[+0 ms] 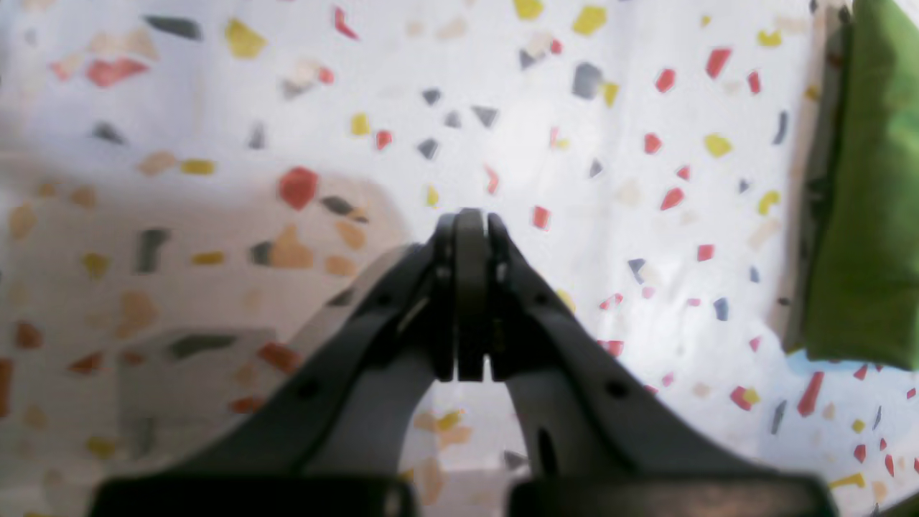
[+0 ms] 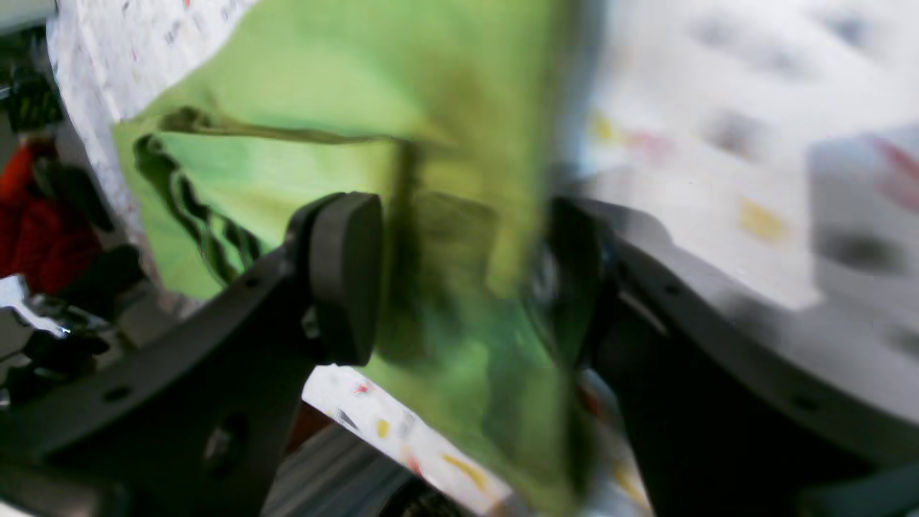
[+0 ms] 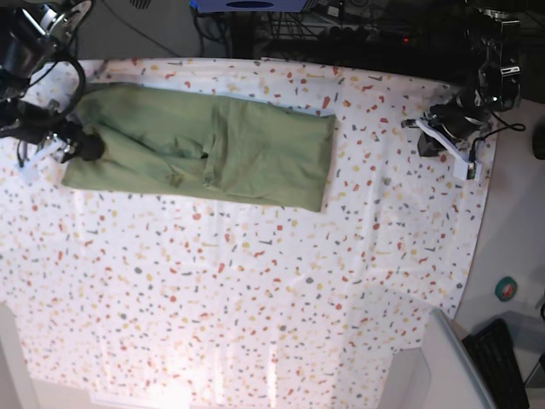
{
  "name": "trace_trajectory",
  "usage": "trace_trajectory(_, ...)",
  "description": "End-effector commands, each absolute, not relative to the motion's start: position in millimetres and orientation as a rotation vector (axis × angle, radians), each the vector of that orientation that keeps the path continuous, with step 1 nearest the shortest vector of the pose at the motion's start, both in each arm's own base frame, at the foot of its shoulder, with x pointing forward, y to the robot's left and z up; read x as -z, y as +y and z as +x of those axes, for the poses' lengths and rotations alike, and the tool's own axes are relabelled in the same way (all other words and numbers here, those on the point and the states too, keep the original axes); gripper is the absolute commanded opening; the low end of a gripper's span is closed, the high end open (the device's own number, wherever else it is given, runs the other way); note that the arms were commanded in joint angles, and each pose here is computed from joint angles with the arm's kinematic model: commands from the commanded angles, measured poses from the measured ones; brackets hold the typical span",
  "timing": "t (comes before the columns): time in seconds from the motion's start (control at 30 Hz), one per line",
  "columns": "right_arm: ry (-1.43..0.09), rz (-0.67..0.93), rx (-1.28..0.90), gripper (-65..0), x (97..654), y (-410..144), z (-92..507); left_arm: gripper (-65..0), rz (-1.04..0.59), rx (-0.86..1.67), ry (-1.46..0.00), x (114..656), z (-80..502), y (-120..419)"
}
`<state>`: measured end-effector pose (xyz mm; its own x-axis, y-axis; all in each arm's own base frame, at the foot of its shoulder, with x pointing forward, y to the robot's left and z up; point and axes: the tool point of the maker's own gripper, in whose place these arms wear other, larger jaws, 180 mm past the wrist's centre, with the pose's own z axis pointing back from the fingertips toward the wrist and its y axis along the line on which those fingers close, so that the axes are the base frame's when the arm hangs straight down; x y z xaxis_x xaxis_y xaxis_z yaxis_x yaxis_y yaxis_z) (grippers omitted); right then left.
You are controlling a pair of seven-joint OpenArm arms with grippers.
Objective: Layout the t-shirt on the table in an organized manner, then fold the t-shirt properly
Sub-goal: 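Grasp the shirt's other end with the right gripper and the middle with the left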
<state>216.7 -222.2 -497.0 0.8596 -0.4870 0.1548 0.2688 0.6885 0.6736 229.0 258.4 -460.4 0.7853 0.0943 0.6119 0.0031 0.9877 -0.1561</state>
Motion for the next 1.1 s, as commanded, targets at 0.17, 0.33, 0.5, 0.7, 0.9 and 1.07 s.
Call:
trace_trajectory(0.17,-0.266,0.683,0.390,-30.5,501,-218,204,-65.0,-0.229,0.052,-0.681,462,251,216)
trace_trajectory(0.33,-0.256,0.679,0.387,-30.6,501,-218,200,-65.0,-0.304,0.060,-0.657,475,255,176)
trace_trajectory(0.5,-0.251,0.681,0.387,-30.8,502,-217,199,-65.0,-0.352,0.136,-0.626,486,254,132)
trace_trajectory(0.7,-0.256,0.684,0.390,-43.1,502,-217,201,-65.0,-0.306,0.226,-0.612,496,250,108)
trace_trajectory(0.9,-0.297,0.650,0.372,-65.0,491,-235,218,-65.0,-0.346,0.266,-0.590,498,239,83)
trace_trajectory(1.07,-0.335,0.596,0.373,-65.0,483,-262,223,-65.0,-0.392,0.342,-0.563,501,225,54)
